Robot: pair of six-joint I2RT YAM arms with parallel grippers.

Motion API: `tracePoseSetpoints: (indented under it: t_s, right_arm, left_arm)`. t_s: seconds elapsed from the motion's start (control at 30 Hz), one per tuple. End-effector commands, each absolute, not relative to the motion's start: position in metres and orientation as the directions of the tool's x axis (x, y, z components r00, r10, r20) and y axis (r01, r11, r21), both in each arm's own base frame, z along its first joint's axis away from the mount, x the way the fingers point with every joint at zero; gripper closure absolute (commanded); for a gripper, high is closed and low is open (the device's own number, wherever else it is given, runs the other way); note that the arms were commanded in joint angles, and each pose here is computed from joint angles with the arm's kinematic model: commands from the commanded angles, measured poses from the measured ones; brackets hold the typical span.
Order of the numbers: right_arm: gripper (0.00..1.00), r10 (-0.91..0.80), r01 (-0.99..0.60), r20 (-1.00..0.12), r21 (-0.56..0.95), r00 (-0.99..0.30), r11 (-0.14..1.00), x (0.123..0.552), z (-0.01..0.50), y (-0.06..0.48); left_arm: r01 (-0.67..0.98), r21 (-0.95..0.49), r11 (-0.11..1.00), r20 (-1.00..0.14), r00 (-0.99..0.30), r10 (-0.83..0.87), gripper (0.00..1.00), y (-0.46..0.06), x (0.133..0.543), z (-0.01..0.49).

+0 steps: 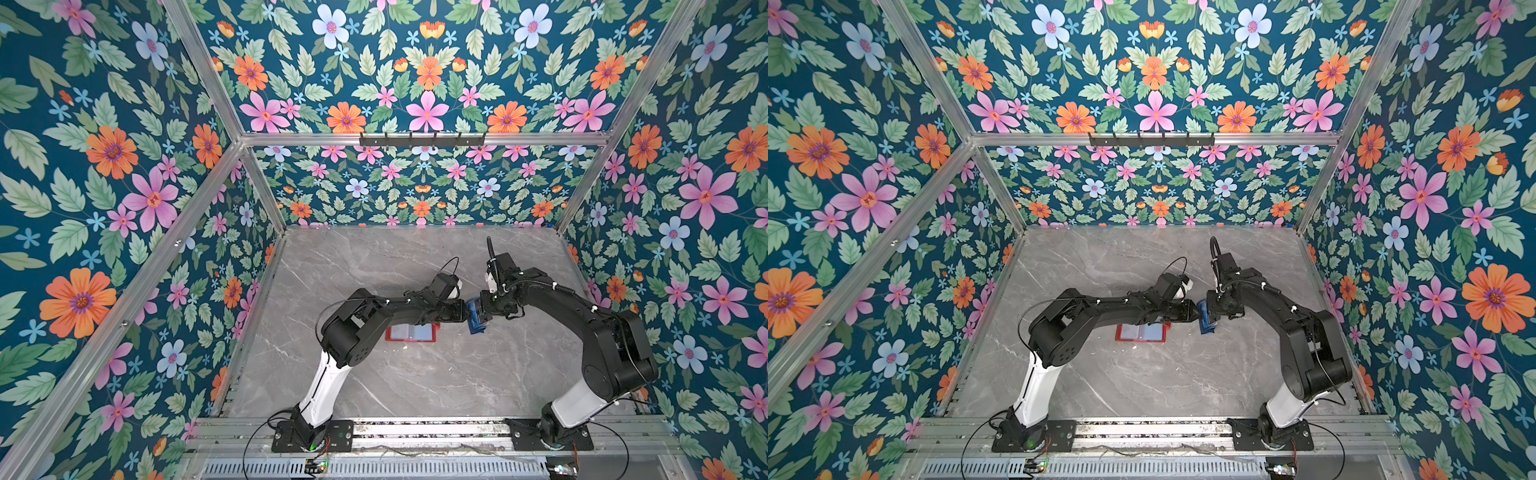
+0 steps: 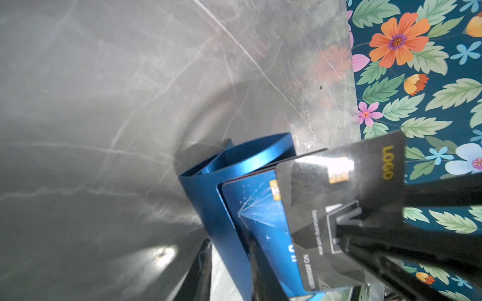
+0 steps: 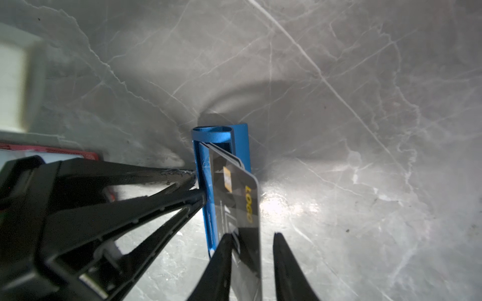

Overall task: Insert credit cards into a card holder
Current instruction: Pick up the credit card from the storage box.

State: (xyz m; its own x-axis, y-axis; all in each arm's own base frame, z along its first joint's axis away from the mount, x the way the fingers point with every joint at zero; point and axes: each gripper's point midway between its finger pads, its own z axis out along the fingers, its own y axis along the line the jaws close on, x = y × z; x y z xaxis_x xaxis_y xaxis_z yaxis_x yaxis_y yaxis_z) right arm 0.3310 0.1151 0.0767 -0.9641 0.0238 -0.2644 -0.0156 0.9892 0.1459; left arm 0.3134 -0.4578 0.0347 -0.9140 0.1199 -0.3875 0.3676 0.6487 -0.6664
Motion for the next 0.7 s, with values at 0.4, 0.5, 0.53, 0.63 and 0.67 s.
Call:
tracePoseSetpoints:
  t_s: [0.4, 0.5, 0.53, 0.63, 0.67]
  right_arm:
    - [0.87, 0.008, -0.021, -0.258, 0.107, -0.966, 0.994, 0.324, 0.086, 0.11]
    - [0.92, 0.005, -0.024, -0.257, 0.109, -0.966, 0.994, 0.323, 0.086, 0.112]
    - [0.94, 0.003, -0.026, -0.255, 0.111, -0.967, 0.994, 0.322, 0.086, 0.112]
    - [1.0, 0.007, -0.025, -0.256, 0.122, -0.967, 0.992, 0.321, 0.088, 0.114]
    - [1.0, 0.009, -0.024, -0.256, 0.127, -0.967, 0.992, 0.321, 0.089, 0.114]
  left_arm:
    - [0.335, -0.622, 0.708, -0.354, -0.927, 0.128, 0.74, -0.444, 0.311, 0.017]
    - [0.334, -0.622, 0.708, -0.353, -0.927, 0.128, 0.74, -0.444, 0.311, 0.017]
    - [0.335, -0.623, 0.707, -0.352, -0.927, 0.129, 0.74, -0.444, 0.311, 0.017]
    - [0.339, -0.629, 0.7, -0.353, -0.926, 0.131, 0.74, -0.446, 0.31, 0.019]
    - [0.341, -0.629, 0.698, -0.356, -0.925, 0.131, 0.74, -0.446, 0.31, 0.021]
